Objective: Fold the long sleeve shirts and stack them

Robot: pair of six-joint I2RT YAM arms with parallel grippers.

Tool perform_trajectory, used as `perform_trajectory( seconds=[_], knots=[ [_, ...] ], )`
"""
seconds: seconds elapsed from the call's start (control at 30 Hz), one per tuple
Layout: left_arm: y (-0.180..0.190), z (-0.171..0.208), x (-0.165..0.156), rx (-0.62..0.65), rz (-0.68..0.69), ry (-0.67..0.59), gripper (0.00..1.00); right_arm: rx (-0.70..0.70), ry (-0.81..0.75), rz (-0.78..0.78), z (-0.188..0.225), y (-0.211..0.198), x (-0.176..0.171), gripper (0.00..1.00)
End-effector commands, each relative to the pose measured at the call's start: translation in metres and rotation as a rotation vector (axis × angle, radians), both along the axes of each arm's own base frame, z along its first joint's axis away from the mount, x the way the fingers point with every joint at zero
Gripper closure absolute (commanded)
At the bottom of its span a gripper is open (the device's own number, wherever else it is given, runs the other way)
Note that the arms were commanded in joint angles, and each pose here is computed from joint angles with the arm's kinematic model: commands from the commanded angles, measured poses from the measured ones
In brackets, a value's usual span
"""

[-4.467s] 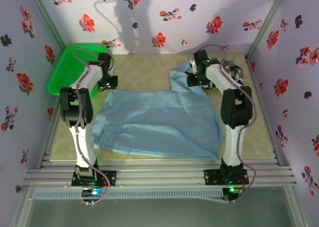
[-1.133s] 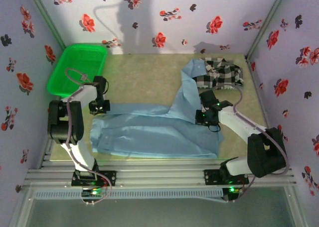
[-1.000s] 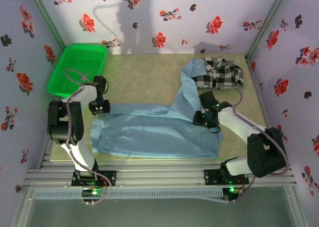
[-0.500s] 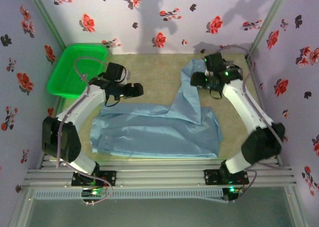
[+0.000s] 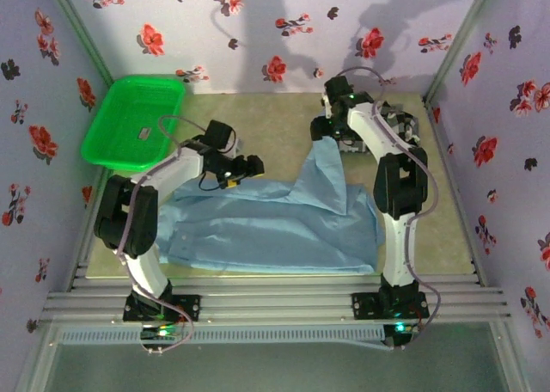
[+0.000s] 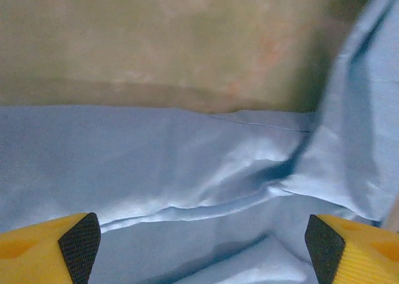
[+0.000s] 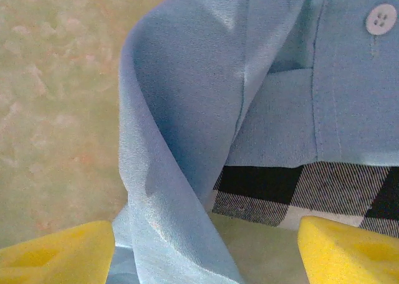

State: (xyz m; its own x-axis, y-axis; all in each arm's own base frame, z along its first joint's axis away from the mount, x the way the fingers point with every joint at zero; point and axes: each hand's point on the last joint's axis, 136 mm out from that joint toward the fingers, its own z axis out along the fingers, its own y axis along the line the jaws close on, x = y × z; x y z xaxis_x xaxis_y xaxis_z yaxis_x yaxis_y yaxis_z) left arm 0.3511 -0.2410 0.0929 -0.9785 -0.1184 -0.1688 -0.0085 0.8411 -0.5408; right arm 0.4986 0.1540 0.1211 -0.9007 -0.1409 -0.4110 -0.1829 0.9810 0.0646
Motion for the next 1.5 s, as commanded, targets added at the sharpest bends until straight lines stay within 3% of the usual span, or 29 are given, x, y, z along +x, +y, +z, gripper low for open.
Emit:
perform_trajectory(
  seconds=[0.0,0.2,0.37,0.6,0.8,0.87,1.2,1.37,1.47],
  knots=[
    [0.030,-0.036,-0.010,0.124,0.080,0.089,0.12,0.023,-0.017,0.067,0.008,0.012,0.007,0.22],
    [0.074,-0.065,-0.011,0.271,0.157,0.132,0.12,0.056,0.023,0.090,-0.010,0.027,0.006,0.26],
    [0.084,-0.061,-0.005,0.275,0.169,0.109,0.12,0.056,0.046,0.067,-0.023,0.031,0.007,0.35],
    [0.106,-0.071,-0.014,0.323,0.214,0.147,0.13,0.061,0.049,0.056,-0.019,0.033,0.004,0.71],
    [0.120,-0.076,-0.019,0.317,0.232,0.159,0.13,0.070,0.023,0.067,0.000,0.036,-0.002,0.94],
    [0.118,-0.076,-0.017,0.309,0.220,0.153,0.13,0.083,0.005,0.069,0.012,0.039,-0.006,0.98],
    [0.107,-0.081,-0.010,0.242,0.246,0.159,0.12,0.362,-0.126,0.183,0.098,0.093,-0.061,1.00],
    [0.107,-0.083,-0.008,0.223,0.305,0.178,0.12,0.530,-0.062,0.300,0.116,0.131,-0.123,1.00],
    [0.108,-0.080,-0.004,0.206,0.356,0.181,0.13,0.587,0.022,0.366,0.107,0.157,-0.174,0.98]
  ],
)
